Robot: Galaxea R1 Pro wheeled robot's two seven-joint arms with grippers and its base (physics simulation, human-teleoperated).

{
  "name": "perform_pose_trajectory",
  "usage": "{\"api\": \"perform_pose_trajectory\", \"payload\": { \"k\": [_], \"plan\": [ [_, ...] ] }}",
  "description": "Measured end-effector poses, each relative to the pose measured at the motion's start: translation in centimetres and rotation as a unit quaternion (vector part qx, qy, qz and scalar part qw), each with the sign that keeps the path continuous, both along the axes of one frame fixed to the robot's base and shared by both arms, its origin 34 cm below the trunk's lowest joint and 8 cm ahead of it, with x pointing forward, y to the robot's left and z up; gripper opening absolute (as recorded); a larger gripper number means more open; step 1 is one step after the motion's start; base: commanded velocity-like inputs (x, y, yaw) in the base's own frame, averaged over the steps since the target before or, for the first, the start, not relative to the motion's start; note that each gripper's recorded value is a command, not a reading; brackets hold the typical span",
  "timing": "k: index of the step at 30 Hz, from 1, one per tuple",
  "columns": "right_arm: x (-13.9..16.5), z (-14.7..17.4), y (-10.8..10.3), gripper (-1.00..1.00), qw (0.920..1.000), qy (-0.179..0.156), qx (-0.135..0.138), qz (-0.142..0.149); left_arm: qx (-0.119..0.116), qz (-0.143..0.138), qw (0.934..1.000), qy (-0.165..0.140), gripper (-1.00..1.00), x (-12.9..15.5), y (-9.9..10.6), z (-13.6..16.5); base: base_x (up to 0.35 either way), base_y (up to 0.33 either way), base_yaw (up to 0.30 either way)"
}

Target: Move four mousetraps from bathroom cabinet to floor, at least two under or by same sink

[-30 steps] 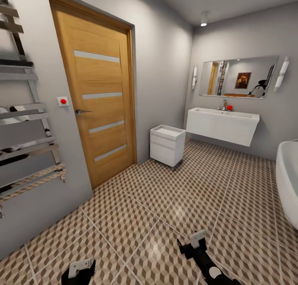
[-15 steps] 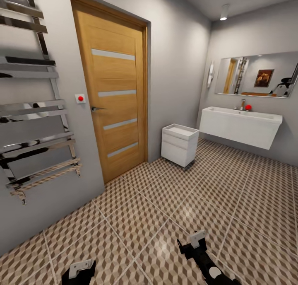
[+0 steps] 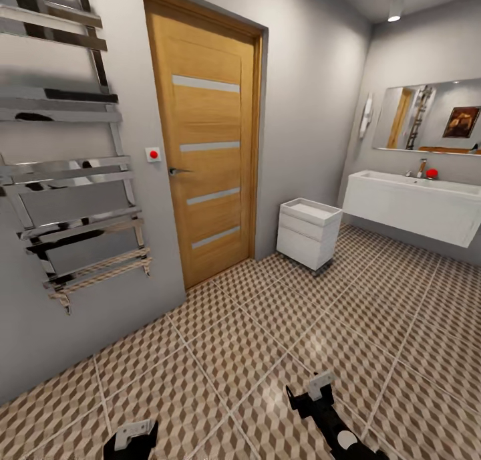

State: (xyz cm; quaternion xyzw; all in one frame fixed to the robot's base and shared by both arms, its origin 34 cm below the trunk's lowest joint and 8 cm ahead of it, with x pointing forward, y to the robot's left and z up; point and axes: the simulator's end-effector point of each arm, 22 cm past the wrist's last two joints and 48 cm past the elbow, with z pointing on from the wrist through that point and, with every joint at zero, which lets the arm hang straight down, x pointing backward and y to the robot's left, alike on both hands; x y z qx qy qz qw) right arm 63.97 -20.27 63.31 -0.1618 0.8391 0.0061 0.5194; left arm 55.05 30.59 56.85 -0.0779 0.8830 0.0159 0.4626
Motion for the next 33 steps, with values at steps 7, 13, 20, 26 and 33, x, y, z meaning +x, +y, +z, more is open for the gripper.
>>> {"api": "perform_pose_trajectory", "payload": {
  "k": [7,13,20,26,33],
  "plan": [
    [-0.1,-0.4,0.0,1.00,1.0000,0.004,0.000,0.000,0.000,0.000,1.0000,0.004,1.00,-0.2,0.0,-0.3,0.000,-0.001,0.198],
    [-0.3,-0.7,0.0,1.00,1.0000,0.006,0.000,0.000,0.000,0.000,1.0000,0.007,1.00,-0.4,0.0,-0.6,0.000,-0.197,0.198],
    [-0.4,-1.1,0.0,1.00,0.9999,0.011,0.000,-0.001,0.001,0.000,0.9999,0.010,1.00,-0.5,0.0,-0.8,0.000,-0.286,0.198],
    [-0.6,-1.4,0.0,1.00,0.9999,0.014,0.000,-0.001,0.001,0.000,0.9999,0.013,1.00,-0.7,0.0,-1.1,0.033,-0.293,0.197],
    [-0.7,-1.7,0.0,1.00,0.9998,0.017,-0.001,0.000,0.001,0.000,0.9999,0.017,1.00,-0.9,0.0,-1.4,0.092,-0.296,0.198]
  ]
}}
